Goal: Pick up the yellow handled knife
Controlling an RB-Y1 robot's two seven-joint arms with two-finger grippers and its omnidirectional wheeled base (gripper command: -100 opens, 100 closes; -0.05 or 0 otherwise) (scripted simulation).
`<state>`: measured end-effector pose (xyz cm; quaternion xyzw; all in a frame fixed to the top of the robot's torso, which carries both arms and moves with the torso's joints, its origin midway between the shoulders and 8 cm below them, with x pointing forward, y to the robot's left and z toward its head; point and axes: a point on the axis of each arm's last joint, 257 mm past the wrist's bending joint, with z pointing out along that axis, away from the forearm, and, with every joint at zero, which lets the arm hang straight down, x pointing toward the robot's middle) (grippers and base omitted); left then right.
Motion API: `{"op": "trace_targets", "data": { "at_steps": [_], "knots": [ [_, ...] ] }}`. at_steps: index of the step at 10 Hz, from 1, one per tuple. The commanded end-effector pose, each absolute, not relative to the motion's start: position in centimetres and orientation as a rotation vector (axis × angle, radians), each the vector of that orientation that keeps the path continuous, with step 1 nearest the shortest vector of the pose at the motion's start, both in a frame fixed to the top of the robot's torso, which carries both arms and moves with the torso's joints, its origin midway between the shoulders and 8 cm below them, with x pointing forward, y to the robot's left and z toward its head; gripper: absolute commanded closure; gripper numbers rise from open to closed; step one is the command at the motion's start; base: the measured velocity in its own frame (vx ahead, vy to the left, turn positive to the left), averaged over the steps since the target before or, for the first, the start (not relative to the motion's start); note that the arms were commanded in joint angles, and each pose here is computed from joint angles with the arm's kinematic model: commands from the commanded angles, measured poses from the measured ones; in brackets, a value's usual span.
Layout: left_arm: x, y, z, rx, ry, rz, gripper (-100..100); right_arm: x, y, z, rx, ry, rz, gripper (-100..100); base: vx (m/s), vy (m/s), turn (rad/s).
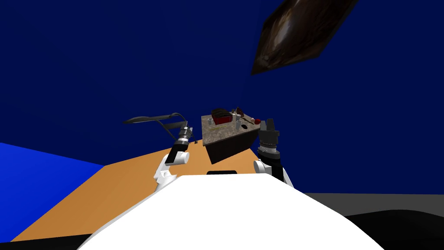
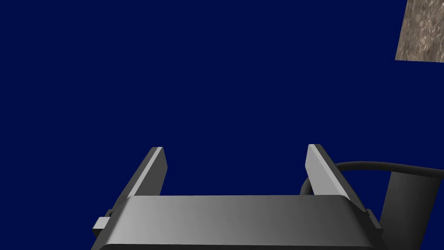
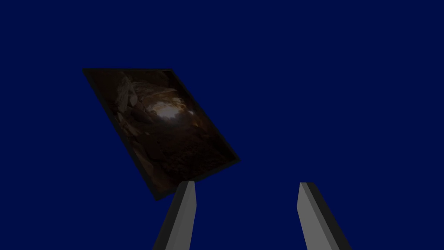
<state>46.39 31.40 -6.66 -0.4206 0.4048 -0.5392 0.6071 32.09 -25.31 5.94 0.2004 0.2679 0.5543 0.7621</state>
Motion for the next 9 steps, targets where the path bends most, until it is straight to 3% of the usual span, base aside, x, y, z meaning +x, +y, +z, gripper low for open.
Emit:
{"op": "trace_targets", "data": {
  "at_steps": [1,9],
  "knots": [
    [47.7,31.6,-7.5,-1.003,0.964,-1.226,-100,32.1,-25.3,5.9,0.436,0.583,1.206,0,-0.031,-0.014,-0.055],
    [52.4,33.4,-12.7,-1.185,1.093,-1.12,-100,32.1,-25.3,5.9,0.436,0.583,1.206,0,-0.033,-0.03,-0.052]
  ]
}}
